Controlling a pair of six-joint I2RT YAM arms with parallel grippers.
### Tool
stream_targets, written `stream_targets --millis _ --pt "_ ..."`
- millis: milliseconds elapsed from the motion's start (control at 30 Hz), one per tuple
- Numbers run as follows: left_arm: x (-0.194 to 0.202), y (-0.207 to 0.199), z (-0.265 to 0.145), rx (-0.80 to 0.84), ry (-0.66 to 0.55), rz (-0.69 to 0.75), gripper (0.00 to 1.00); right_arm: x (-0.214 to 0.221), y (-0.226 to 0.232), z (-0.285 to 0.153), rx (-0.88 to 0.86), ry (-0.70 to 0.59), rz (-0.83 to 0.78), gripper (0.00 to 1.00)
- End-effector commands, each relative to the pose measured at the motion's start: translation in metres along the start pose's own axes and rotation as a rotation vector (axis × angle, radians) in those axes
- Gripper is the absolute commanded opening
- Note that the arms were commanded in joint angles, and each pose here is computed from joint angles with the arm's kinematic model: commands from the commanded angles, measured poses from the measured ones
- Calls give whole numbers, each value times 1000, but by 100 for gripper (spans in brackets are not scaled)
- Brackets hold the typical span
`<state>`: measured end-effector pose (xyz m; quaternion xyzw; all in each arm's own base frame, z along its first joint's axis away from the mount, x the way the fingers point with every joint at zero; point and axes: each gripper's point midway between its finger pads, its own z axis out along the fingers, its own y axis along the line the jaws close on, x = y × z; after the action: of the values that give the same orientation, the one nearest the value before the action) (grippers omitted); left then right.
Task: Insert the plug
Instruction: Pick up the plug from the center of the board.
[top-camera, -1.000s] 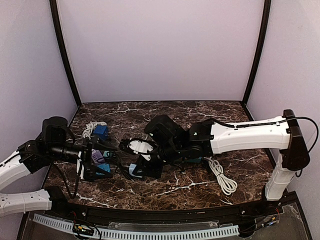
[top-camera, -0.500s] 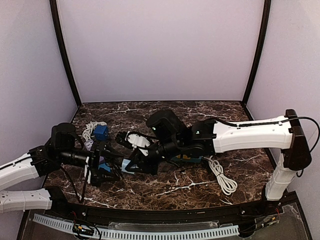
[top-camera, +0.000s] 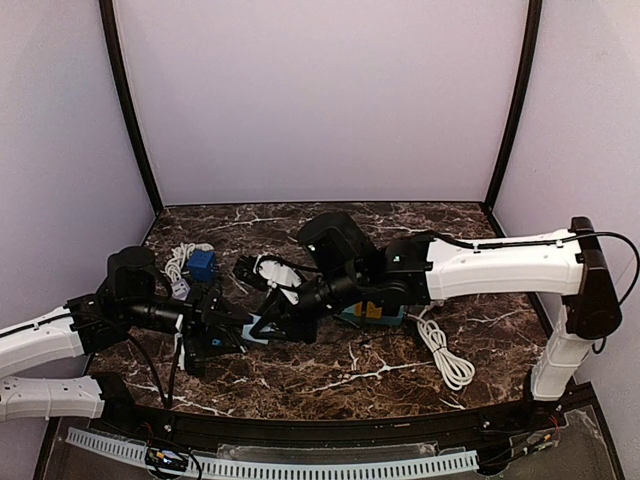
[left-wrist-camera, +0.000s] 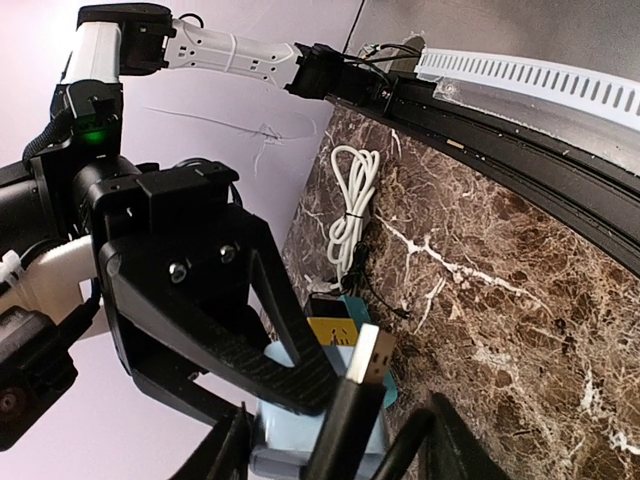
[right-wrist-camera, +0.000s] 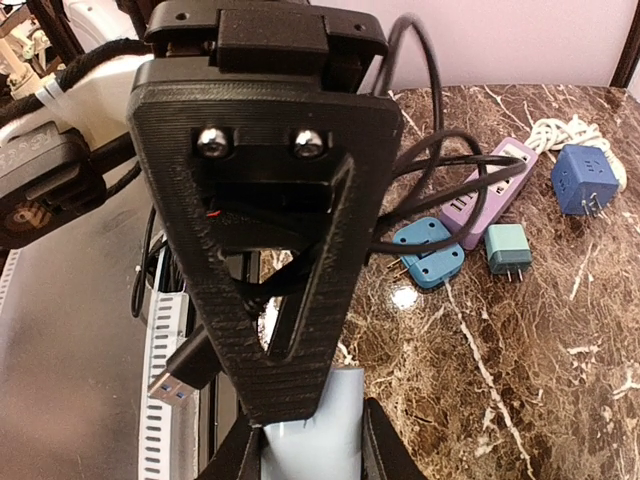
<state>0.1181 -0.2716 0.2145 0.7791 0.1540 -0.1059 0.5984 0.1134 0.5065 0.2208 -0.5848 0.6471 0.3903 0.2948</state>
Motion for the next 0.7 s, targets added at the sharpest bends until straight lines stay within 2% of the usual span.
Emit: stream_targets --millis 0,167,233,333,433,533,567,667 --pt "0 -7 5 2 -22 14 42 -44 14 -14 -70 -140 -54 0" --pt "6 0 6 -30 6 43 32 -45 18 -15 -99 -145 -51 0" --pt "9 3 7 -43 24 52 34 -45 18 -15 -102 -146 -49 0" --pt "16 5 7 -51 56 48 65 -44 15 -17 -91 -145 -42 0" --pt "25 7 8 -59 105 29 70 -44 14 -21 -82 -153 -43 0" --pt "29 4 7 -49 124 36 57 -45 12 -25 -75 -165 -46 0" --pt "27 4 7 -49 116 40 49 -46 11 -25 -71 -168 -46 0" --pt "16 8 6 -58 65 32 38 -46 6 -25 -60 -169 -33 0"
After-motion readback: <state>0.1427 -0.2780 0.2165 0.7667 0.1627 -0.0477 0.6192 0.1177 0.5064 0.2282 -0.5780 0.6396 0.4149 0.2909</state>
